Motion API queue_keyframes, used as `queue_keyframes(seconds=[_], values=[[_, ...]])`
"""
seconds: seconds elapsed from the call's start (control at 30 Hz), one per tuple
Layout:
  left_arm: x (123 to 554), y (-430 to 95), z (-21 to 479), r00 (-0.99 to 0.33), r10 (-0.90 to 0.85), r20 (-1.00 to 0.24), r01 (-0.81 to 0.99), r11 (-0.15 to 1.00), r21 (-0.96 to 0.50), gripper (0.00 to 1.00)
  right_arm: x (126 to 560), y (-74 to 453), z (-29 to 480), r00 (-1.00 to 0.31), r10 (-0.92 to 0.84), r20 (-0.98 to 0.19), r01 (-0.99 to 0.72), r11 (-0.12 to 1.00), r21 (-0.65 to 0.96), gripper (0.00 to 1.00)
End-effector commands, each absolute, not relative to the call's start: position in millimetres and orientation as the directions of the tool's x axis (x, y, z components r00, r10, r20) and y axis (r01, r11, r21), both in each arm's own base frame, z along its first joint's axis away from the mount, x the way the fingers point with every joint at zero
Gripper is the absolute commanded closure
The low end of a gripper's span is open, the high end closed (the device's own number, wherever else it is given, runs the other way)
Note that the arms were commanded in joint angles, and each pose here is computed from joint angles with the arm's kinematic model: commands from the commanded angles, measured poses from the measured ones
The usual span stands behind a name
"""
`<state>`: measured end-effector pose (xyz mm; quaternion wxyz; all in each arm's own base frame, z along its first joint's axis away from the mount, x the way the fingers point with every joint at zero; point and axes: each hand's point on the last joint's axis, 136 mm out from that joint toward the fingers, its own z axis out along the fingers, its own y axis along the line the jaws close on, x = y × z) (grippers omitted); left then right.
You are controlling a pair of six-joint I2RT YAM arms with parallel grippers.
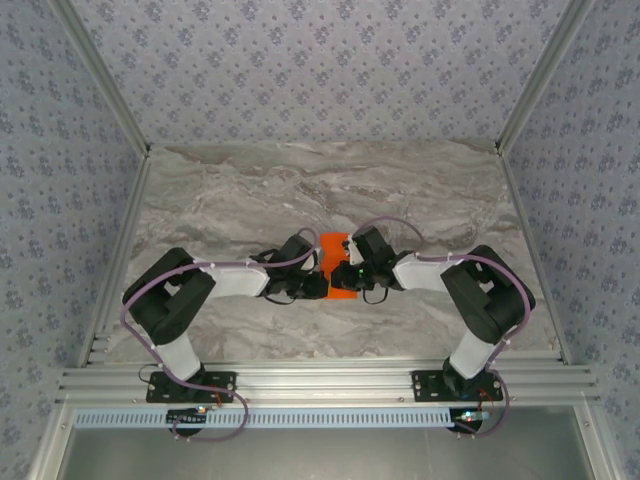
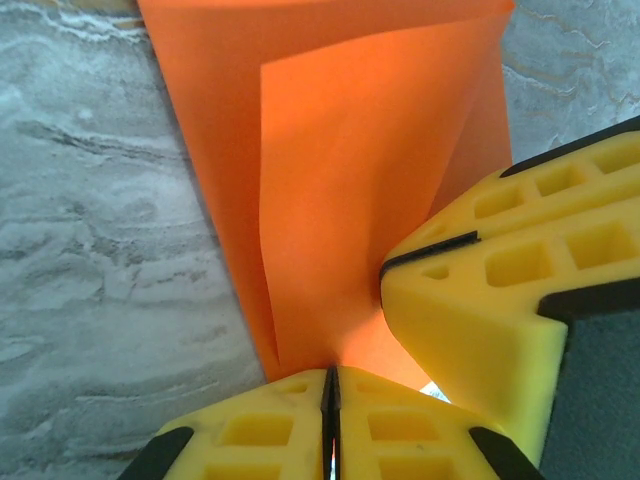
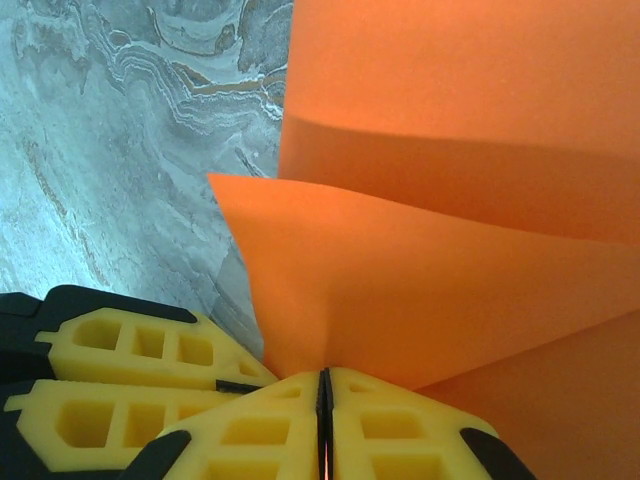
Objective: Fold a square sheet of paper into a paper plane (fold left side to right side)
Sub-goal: Fold the triangle a second time at the center of the table.
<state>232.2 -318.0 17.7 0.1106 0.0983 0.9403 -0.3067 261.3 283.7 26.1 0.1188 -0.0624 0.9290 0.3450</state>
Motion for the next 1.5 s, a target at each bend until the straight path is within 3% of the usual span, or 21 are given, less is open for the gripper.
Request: queue_keyframes(seconds=[0.0, 0.37, 0.67, 0.97, 1.47], values=[[220, -298, -7, -0.972, 0.126, -0.199, 0.208, 0.857, -0.472, 0.9, 267, 294, 38, -0.958, -0.032, -0.285, -0.217, 0.728, 0.65, 0.88], [219, -298, -8, -0.972, 0.127, -0.198, 0.207, 0.86, -0.466, 0.9, 266, 298, 42, -0.957, -0.033, -0.288, -0.224, 0.718, 0.659, 0.88], [217, -294, -11, -0.975, 0.121, -0.184, 0.193, 0.87, -0.453, 0.9, 264, 280, 6, -0.975, -0.047, -0.218, -0.163, 0.818, 0.552, 0.88], [214, -288, -19, -0.981, 0.113, -0.159, 0.173, 0.883, -0.436, 0.9, 272, 260, -2, -0.963, -0.118, -0.244, -0.217, 0.876, 0.432, 0.88], [212, -285, -25, -0.984, 0.107, -0.141, 0.157, 0.894, -0.42, 0.91, 292, 244, 2, -0.962, -0.096, -0.254, -0.199, 0.885, 0.421, 0.87]])
